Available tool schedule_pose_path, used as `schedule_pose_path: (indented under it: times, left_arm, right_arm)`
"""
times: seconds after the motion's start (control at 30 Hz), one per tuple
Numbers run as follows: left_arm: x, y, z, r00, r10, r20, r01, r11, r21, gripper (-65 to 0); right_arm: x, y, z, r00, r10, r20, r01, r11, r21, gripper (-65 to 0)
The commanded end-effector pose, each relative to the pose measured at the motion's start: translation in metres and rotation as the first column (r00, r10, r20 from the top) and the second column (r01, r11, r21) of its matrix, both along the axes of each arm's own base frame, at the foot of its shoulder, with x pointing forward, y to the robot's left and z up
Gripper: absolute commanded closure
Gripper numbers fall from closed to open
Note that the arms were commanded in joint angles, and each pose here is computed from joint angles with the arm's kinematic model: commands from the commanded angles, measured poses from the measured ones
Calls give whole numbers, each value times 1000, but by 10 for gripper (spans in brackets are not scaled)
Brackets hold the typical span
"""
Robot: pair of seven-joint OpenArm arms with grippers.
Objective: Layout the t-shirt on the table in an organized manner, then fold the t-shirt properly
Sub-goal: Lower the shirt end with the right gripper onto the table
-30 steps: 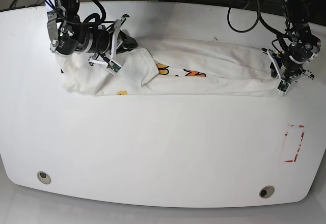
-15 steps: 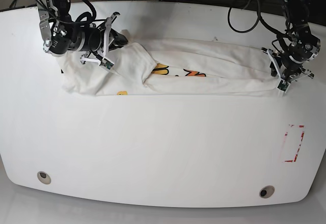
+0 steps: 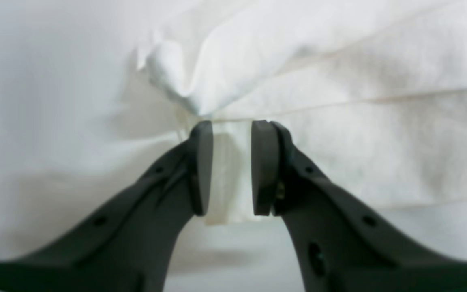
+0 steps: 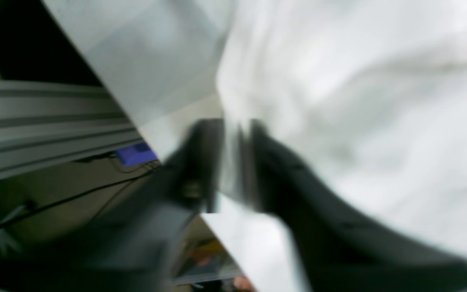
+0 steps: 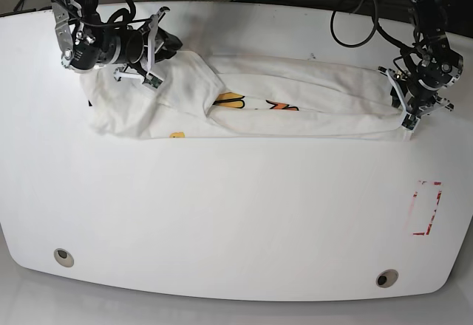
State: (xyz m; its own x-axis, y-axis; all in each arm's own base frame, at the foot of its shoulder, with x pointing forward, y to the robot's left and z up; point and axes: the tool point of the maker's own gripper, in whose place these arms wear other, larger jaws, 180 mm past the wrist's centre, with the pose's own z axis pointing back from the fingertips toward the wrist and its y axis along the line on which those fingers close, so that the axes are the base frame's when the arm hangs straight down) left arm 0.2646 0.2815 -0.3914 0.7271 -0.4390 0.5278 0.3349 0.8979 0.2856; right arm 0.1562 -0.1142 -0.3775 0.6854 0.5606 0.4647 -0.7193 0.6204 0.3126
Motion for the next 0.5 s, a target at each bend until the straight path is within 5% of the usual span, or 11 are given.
schedule_pose_path:
  times: [0.0,0.1,0.2,0.47]
  left_arm:
    - [10,3,13,999,-8,43,8,1000,13,-149]
    - [10,3,13,999,-8,43,8,1000,13,-150]
    - [10,4,13,999,-9,43,8,1000,14,-150]
    - [10,5,15,999,-11,47,10,1000,19,-150]
  right_arm:
    - [1,1,6,1000,7,18,-7,1000,12,-349]
    - [1,1,6,1000,7,17,-7,1000,16,-509]
    - [2,2,7,1000,5,21,-6,1000,19,-597]
    - [29,-15,18,994,-76,83,77,997,0,-557]
